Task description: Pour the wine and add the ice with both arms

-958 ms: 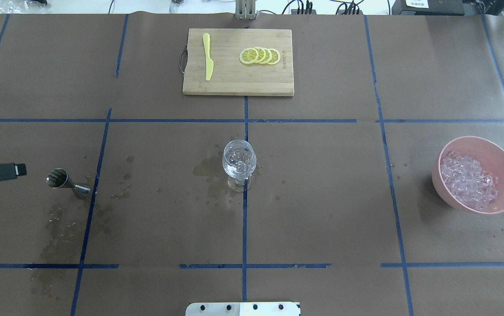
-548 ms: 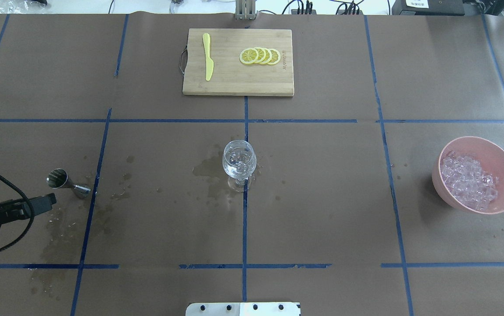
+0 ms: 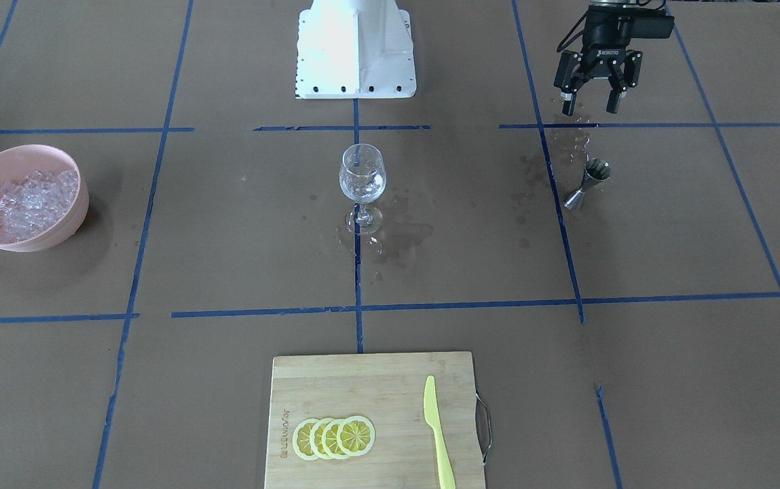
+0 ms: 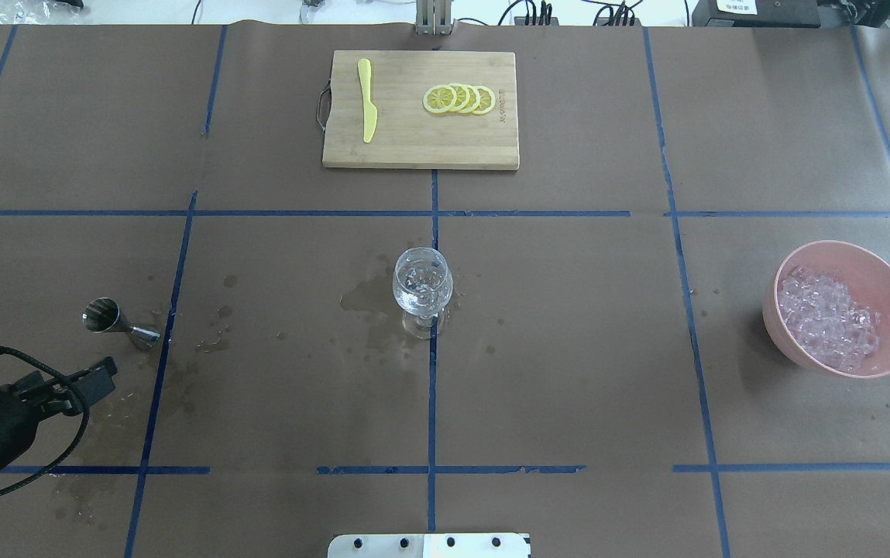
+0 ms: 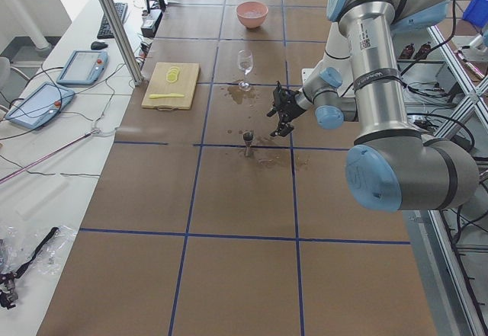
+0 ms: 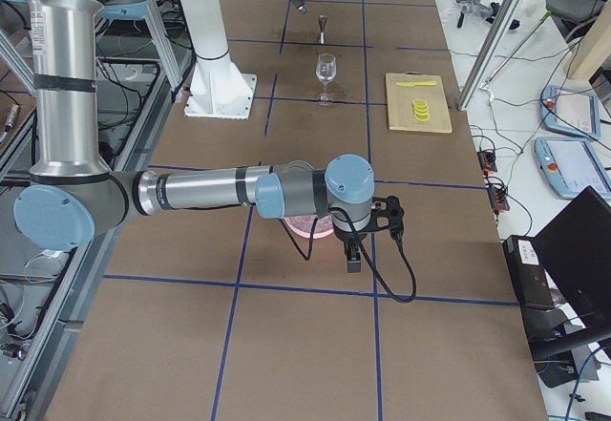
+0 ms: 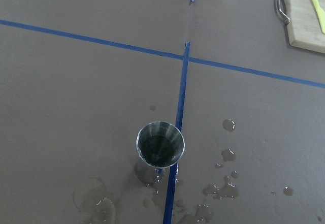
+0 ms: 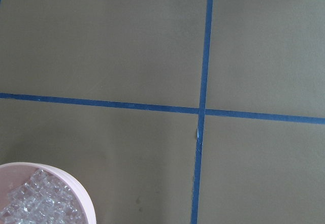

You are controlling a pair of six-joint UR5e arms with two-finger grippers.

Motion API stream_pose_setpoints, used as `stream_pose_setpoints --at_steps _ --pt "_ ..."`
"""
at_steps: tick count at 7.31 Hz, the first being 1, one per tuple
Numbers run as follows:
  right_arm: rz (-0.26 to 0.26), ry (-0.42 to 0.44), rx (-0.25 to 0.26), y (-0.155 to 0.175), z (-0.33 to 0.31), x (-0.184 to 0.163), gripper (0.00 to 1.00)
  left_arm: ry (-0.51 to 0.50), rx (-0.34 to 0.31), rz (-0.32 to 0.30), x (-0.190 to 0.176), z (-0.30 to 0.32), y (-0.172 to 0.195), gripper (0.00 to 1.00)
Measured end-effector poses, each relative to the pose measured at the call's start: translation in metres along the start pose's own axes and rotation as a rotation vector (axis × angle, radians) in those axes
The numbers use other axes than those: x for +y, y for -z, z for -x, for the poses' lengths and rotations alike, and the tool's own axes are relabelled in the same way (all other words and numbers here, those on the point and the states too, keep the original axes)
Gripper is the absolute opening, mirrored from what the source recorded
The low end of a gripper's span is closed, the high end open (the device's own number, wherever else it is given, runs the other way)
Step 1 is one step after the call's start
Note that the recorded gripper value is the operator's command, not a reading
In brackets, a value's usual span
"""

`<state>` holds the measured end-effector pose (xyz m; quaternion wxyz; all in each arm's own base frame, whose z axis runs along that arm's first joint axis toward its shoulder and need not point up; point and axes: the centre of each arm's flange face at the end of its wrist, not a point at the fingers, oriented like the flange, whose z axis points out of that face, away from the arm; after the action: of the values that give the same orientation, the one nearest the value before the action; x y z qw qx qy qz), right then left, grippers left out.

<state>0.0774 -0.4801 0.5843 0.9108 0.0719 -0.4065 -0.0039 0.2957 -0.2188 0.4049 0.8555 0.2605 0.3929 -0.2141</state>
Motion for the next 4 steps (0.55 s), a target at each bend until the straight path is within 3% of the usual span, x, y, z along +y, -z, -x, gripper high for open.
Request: stream_pose_setpoints --at_steps 2,4 --pt "-0.012 -0.061 -0.003 0.007 0.013 0.0 1.0 -0.015 -0.045 -0.076 0.015 0.003 -0.014 1.0" --pt "-0.016 -0.125 -0.01 0.01 0.041 -0.002 1.0 -0.034 -0.049 -0.176 0.041 0.001 -0.047 1.0"
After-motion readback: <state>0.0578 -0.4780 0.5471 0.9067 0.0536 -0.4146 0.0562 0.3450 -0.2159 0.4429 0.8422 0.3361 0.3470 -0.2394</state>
